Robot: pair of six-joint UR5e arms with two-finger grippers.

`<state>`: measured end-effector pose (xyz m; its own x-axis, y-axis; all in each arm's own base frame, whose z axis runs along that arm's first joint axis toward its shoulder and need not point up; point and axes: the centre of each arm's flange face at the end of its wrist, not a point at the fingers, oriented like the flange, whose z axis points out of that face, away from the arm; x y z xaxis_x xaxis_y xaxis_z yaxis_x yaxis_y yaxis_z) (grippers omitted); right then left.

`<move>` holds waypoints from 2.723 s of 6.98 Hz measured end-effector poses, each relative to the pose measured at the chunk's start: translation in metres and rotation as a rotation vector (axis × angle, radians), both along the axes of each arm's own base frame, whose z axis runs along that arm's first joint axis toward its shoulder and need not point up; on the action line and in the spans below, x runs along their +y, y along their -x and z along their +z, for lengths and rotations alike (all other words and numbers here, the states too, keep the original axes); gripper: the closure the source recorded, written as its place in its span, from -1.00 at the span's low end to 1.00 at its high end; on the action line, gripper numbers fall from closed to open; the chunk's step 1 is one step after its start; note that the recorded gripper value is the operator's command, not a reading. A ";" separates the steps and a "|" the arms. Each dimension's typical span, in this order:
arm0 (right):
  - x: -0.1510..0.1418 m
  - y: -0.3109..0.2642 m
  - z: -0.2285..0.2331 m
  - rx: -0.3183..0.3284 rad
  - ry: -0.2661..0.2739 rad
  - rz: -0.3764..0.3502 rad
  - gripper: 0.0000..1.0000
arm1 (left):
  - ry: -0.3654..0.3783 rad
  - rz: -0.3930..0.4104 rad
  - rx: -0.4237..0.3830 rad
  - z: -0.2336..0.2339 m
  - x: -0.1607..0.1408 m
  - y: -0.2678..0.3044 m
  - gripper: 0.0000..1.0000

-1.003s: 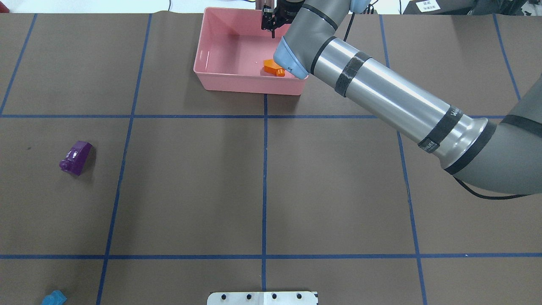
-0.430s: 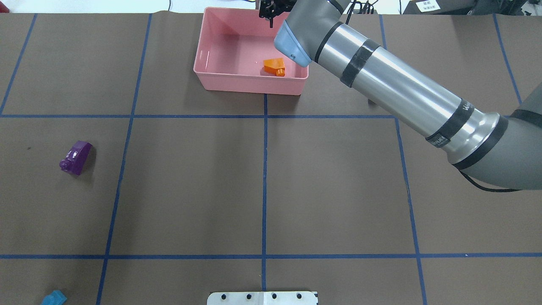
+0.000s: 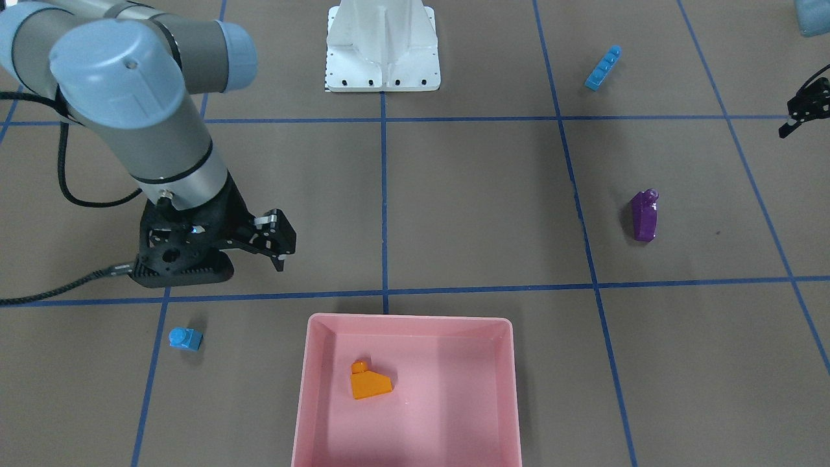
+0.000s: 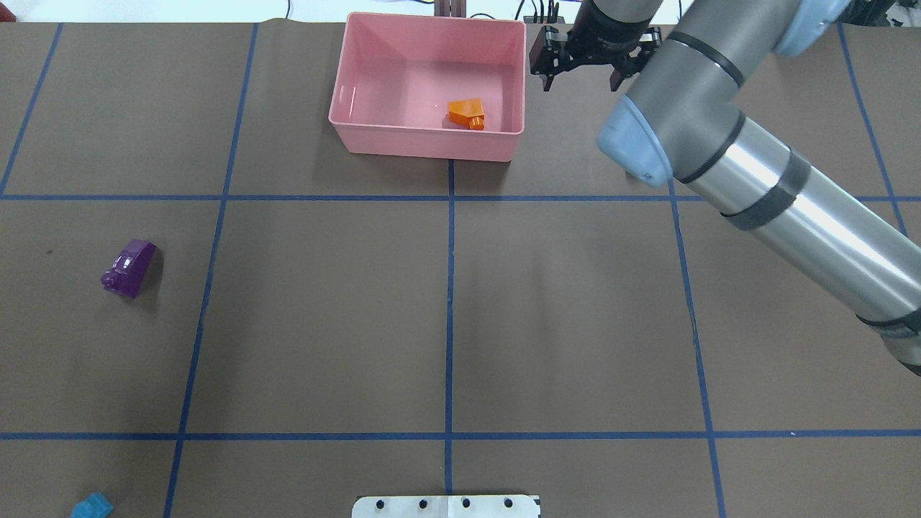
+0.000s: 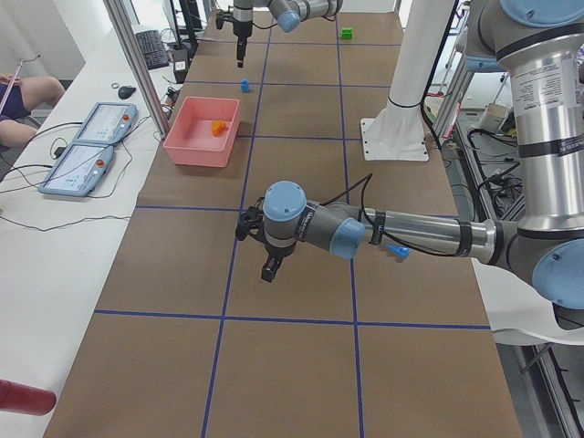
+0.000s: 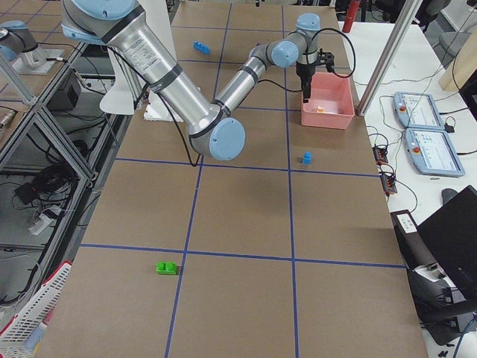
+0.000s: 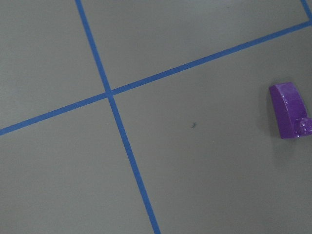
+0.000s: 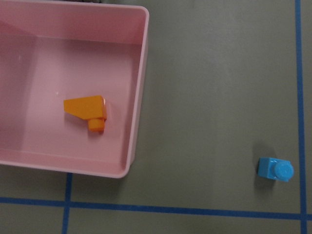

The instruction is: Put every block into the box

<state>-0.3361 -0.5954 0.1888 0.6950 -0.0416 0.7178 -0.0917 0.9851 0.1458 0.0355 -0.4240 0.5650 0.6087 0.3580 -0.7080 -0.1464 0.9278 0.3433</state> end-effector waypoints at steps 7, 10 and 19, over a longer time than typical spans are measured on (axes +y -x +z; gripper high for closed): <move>0.132 -0.116 0.173 0.094 -0.129 -0.171 -1.00 | 0.117 0.007 -0.076 -0.036 -0.044 -0.233 -1.00; 0.141 -0.120 0.191 0.069 -0.135 -0.179 -0.99 | 0.137 0.012 -0.104 -0.022 -0.044 -0.247 0.88; 0.138 -0.117 0.196 0.070 -0.131 -0.185 -1.00 | 0.141 -0.131 0.045 -0.141 -0.082 -0.269 1.00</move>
